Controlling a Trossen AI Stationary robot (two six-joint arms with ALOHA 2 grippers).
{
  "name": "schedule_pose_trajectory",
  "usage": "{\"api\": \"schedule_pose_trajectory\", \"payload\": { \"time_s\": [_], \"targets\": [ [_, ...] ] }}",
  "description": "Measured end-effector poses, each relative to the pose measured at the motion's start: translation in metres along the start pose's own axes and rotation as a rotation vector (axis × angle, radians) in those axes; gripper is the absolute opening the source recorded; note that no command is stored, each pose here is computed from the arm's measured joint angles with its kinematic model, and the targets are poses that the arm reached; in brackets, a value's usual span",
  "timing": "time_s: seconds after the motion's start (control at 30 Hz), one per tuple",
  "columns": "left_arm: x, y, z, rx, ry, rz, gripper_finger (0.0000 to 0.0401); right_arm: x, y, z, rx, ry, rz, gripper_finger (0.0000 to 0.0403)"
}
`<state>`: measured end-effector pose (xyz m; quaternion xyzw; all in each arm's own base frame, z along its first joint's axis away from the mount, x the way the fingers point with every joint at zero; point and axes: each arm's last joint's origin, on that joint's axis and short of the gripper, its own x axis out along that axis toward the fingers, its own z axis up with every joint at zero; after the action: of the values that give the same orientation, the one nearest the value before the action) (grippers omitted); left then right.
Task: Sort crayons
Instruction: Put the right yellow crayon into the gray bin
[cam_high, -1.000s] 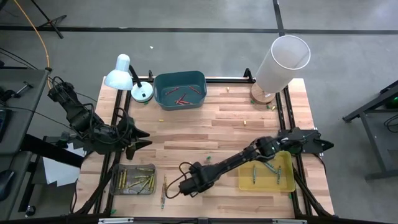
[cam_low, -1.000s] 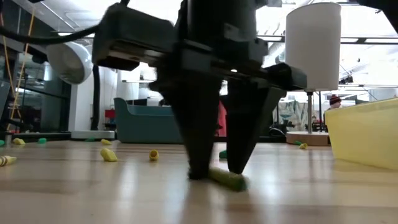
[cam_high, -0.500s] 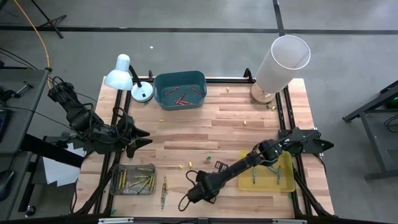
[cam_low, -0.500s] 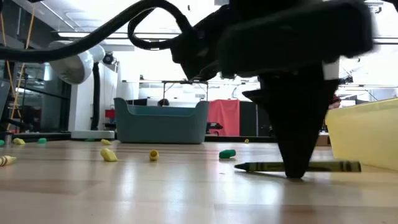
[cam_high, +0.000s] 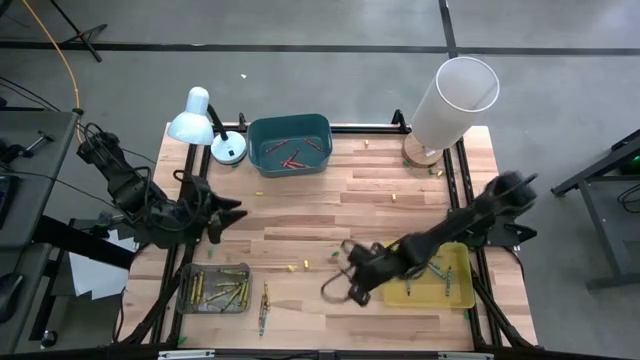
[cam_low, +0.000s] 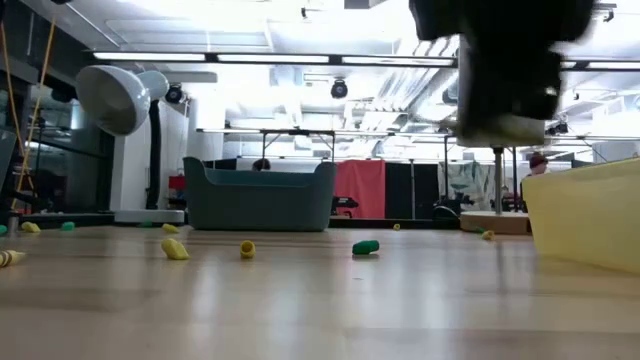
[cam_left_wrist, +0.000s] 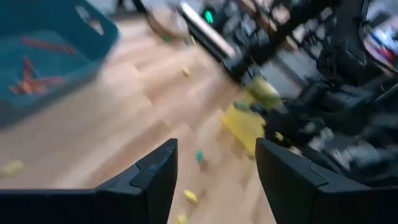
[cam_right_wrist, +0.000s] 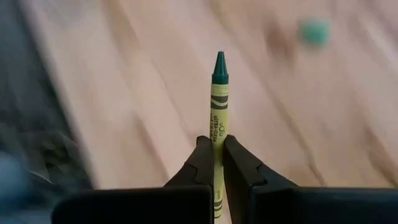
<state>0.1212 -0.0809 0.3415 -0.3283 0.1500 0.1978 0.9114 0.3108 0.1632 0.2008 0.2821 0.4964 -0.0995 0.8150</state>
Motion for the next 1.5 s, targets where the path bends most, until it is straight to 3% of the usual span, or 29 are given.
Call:
{"api": "schedule_pose_trajectory", "payload": {
  "time_s": [0.1, 0.2, 0.33, 0.47, 0.57, 0.67, 0.73, 0.87, 1.13, 1.5],
  "targets": [
    [0.005, -0.003, -0.002, 0.055, -0.101, 0.057, 0.02, -0.018, -0.012, 0.011, 0.072, -0.208, 0.129, 0.0001],
    [0.013, -0.009, -0.01, 0.123, -0.159, 0.111, 0.02, -0.026, -0.015, 0.028, 0.056, -0.375, 0.172, 0.0001],
    [0.031, -0.02, -0.029, 0.148, -0.188, 0.136, 0.02, -0.032, -0.004, 0.062, -0.06, -0.549, 0.219, 0.0],
    [0.049, -0.035, -0.047, 0.096, -0.162, 0.038, 0.02, -0.045, 0.008, 0.093, -0.197, -0.65, 0.215, 0.0],
    [0.056, -0.05, -0.048, 0.087, -0.134, -0.126, 0.02, -0.058, 0.012, 0.107, -0.269, -0.687, 0.234, 0.0],
    [0.056, -0.063, -0.033, 0.09, -0.181, -0.332, 0.02, -0.069, 0.017, 0.117, -0.329, -0.695, 0.284, 0.0],
    [0.059, -0.064, -0.025, 0.125, -0.208, -0.391, 0.02, -0.077, 0.022, 0.121, -0.364, -0.705, 0.324, 0.0],
    [0.069, -0.058, -0.015, 0.147, -0.236, -0.352, 0.02, -0.088, 0.029, 0.126, -0.403, -0.744, 0.335, 0.0],
    [0.076, -0.057, -0.01, 0.256, -0.235, -0.379, 0.02, -0.103, 0.036, 0.132, -0.41, -0.815, 0.314, 0.0],
    [0.092, -0.059, -0.005, 0.333, -0.289, -0.389, 0.02, -0.103, 0.034, 0.135, -0.419, -0.827, 0.29, 0.0]
  ]
}}
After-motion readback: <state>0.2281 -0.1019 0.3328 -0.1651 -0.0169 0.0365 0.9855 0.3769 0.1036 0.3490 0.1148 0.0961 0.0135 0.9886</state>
